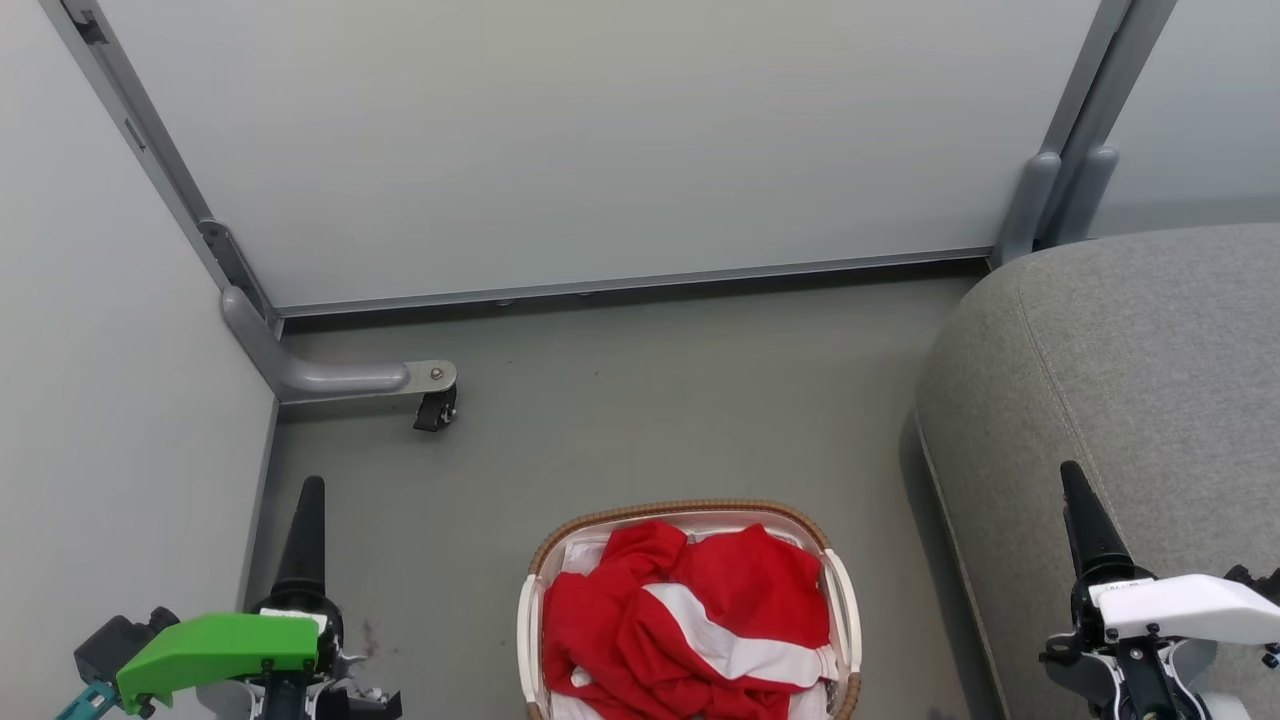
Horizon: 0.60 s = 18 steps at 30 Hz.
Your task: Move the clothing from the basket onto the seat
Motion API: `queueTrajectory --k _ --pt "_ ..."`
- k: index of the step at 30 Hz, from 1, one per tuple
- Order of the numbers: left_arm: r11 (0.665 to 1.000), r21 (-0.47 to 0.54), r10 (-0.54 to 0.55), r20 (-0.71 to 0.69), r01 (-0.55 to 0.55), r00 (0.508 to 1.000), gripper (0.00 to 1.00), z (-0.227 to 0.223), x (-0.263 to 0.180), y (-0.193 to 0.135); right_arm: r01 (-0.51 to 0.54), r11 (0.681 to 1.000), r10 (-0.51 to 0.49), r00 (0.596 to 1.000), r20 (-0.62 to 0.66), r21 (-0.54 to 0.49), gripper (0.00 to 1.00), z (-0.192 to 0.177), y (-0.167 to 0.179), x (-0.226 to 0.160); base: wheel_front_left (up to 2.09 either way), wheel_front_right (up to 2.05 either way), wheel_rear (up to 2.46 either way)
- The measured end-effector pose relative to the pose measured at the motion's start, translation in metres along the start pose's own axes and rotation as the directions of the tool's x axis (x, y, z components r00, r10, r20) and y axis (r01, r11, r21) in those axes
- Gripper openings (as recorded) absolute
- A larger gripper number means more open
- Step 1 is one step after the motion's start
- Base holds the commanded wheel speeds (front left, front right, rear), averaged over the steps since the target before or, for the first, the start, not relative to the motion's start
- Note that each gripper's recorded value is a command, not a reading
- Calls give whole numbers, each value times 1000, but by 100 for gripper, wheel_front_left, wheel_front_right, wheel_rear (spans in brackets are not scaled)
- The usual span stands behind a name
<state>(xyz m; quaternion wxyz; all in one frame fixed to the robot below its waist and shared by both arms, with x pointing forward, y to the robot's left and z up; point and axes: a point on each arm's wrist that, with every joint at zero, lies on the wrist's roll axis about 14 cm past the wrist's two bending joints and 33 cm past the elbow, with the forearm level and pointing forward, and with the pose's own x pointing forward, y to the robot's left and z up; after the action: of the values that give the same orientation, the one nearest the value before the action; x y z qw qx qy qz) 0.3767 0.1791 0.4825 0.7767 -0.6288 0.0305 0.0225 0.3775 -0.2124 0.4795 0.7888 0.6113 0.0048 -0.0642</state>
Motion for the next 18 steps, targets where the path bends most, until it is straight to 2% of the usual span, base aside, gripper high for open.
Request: queueTrajectory --k 4,9,15,18 --pt "996 87 -17 3 17 1000 100 1 1 -5 -26 995 27 1000 6 -101 100 2 8 1 0 0 0" --pt "978 206 -43 -2 42 999 100 -2 2 -14 -65 969 68 998 4 -238 100 1 21 3 0 0 0" --pt "926 370 -66 -31 73 997 100 -12 3 -23 -89 925 97 995 3 -370 100 1 29 3 0 0 0" --pt "898 433 -72 -41 83 997 100 -17 2 -26 -108 885 115 993 -12 -453 100 -3 34 3 0 0 0"
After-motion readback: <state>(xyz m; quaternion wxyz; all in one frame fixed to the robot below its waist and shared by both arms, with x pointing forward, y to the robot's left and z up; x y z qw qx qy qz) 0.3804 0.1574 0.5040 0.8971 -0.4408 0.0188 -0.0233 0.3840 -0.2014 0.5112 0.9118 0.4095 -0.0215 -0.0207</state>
